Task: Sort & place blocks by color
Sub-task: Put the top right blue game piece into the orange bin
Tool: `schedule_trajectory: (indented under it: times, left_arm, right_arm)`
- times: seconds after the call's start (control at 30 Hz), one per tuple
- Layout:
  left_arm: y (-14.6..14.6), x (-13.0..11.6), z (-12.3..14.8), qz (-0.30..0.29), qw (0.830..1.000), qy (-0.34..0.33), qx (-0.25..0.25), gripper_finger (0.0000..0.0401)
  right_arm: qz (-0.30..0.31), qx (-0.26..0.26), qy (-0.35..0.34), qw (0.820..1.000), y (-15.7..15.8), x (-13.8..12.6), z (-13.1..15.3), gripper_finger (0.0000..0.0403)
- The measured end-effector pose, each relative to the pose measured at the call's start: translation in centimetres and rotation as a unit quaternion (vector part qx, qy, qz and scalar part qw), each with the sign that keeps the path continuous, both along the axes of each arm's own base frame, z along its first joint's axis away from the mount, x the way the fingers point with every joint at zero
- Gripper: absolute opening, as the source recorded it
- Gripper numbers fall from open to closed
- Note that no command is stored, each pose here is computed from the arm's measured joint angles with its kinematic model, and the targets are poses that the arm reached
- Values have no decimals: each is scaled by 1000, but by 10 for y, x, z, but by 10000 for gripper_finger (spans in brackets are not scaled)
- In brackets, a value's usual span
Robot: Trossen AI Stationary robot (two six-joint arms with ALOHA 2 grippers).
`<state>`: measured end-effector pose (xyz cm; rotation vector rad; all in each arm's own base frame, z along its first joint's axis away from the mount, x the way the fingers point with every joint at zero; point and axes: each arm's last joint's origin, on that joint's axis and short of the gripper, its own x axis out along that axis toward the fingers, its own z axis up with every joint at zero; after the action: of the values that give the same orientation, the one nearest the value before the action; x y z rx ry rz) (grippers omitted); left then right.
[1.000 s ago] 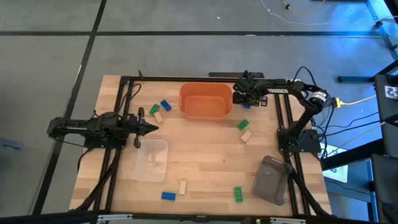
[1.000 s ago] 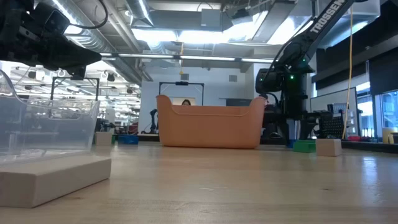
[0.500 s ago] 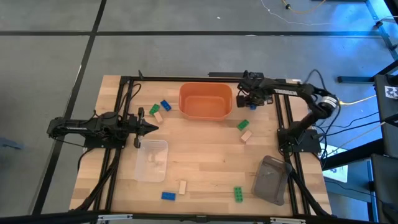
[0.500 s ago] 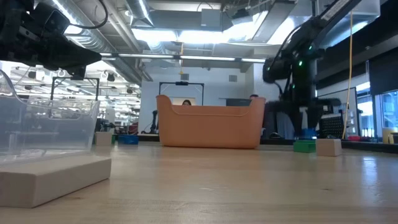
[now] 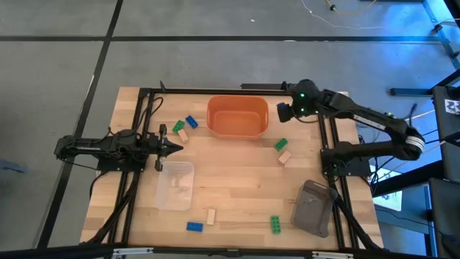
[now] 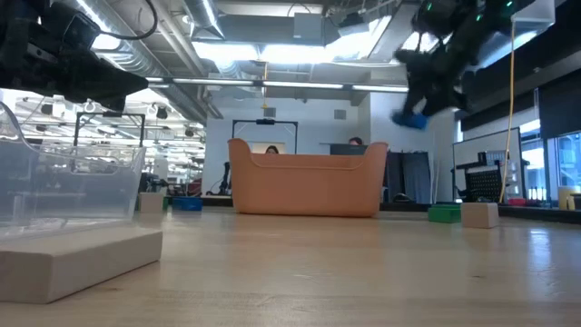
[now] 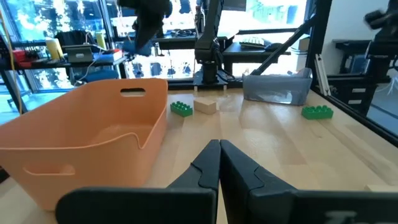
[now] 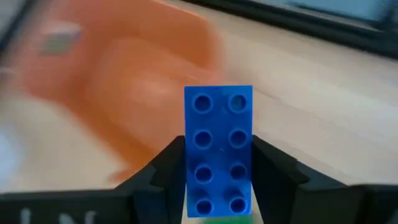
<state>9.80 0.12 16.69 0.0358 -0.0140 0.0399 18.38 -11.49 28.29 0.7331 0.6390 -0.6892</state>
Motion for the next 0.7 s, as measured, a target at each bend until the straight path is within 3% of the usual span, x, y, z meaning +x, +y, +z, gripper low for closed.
schedule_trajectory:
  times: [0.13,0.27,0.33,0.57,0.7]
  left_arm:
    - [0,0,0,0,1000,0,0,0]
    - [0,0,1,4,1000,-3,0,0]
    - [0,0,1,-1,1000,-8,-15,0]
    - [0,0,2,-6,996,-13,-90,0]
    - [0,-1,13,-18,986,-74,-150,0]
  right_arm:
    - [106,-38,-117,987,11,9,23,139]
    - [204,-79,-242,945,17,20,47,139]
    - [222,-95,-277,930,18,22,55,139]
    - [219,-89,-247,940,18,21,48,139]
    - [213,-77,-242,943,18,21,47,139]
